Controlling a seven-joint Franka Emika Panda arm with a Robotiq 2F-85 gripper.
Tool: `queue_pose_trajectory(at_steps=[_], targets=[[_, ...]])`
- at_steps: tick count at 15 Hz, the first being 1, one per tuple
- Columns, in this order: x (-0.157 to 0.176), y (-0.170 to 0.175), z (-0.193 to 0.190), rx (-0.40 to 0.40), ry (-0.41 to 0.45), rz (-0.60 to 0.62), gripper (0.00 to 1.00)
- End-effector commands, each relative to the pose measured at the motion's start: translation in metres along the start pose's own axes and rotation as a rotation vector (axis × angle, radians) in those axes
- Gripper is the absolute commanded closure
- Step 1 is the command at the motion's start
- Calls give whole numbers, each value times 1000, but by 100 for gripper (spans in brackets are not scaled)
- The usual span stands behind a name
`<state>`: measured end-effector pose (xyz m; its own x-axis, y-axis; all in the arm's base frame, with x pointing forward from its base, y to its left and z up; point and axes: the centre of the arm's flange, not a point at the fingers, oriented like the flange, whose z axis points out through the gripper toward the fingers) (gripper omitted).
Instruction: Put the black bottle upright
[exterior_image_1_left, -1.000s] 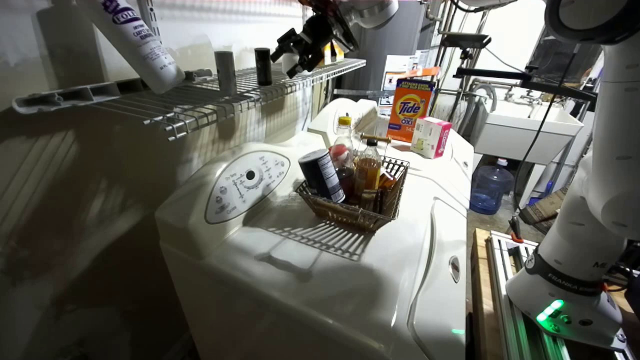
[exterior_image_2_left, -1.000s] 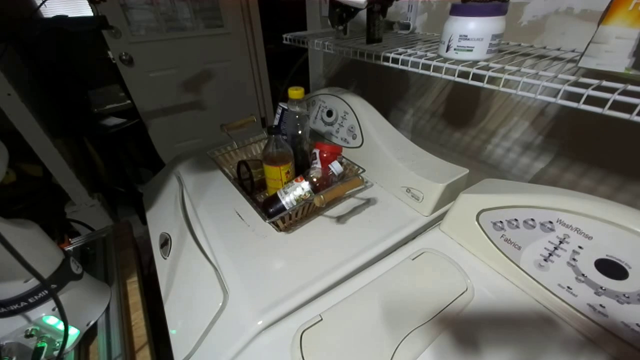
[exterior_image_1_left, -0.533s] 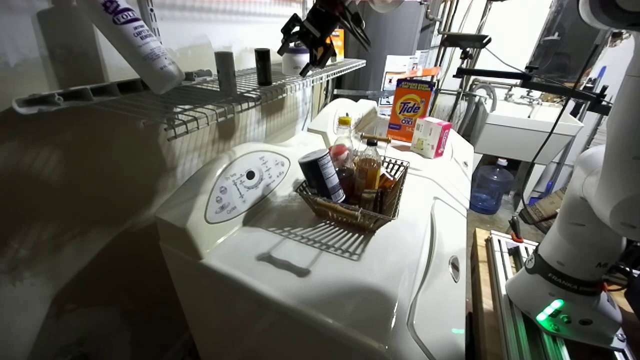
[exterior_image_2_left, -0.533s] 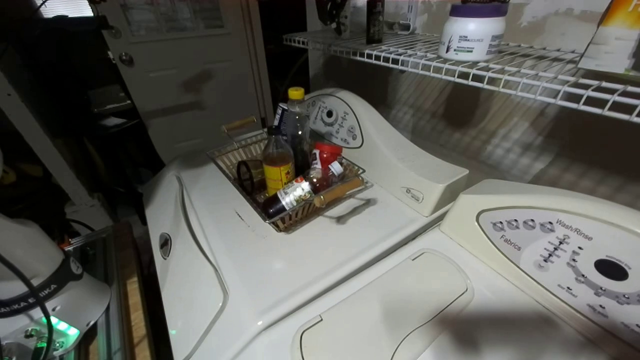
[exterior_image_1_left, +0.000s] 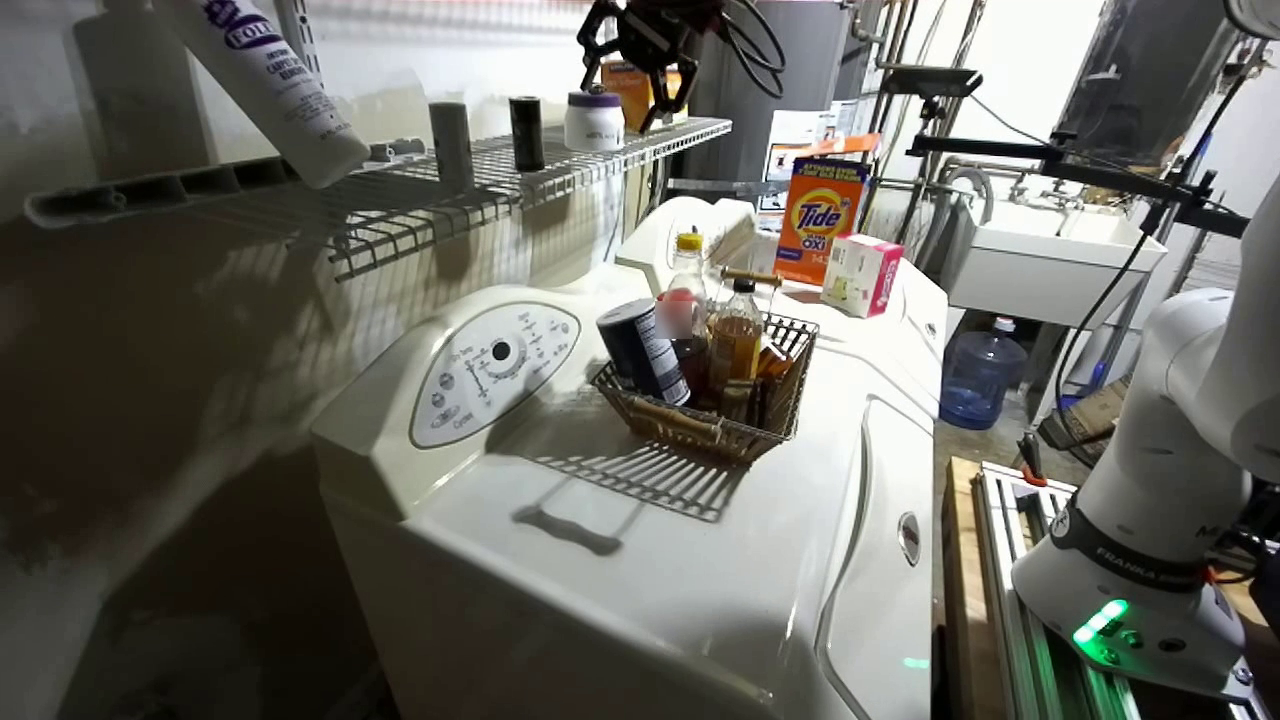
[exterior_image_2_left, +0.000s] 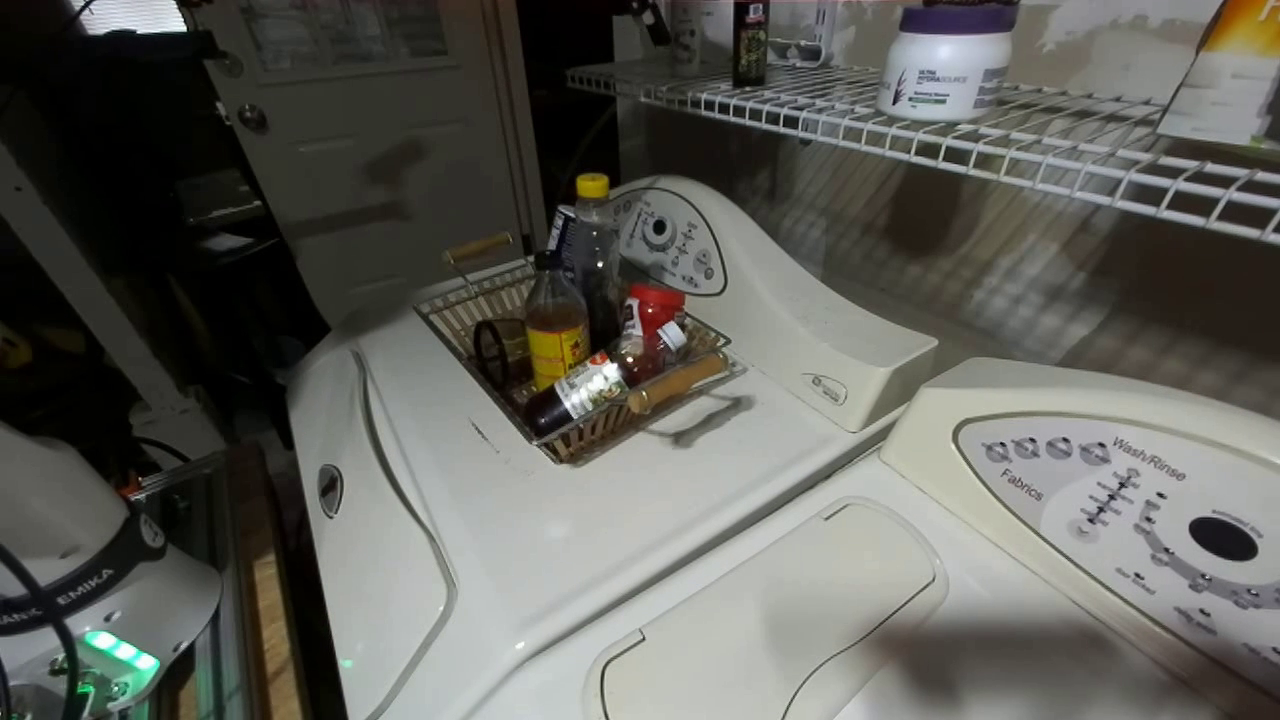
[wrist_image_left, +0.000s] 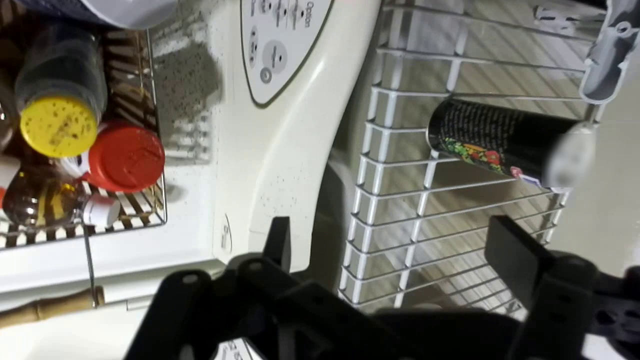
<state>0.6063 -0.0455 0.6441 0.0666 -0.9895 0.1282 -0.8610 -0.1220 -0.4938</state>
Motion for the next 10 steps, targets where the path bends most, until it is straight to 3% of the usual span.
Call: queue_pose_trajectory(at_steps=[1,6,10], targets=[[-23,17,-21,8,137,-154,0],[-51,23,-39,28,253,-407,0],[-72,32,-50,51,264,-619,0]])
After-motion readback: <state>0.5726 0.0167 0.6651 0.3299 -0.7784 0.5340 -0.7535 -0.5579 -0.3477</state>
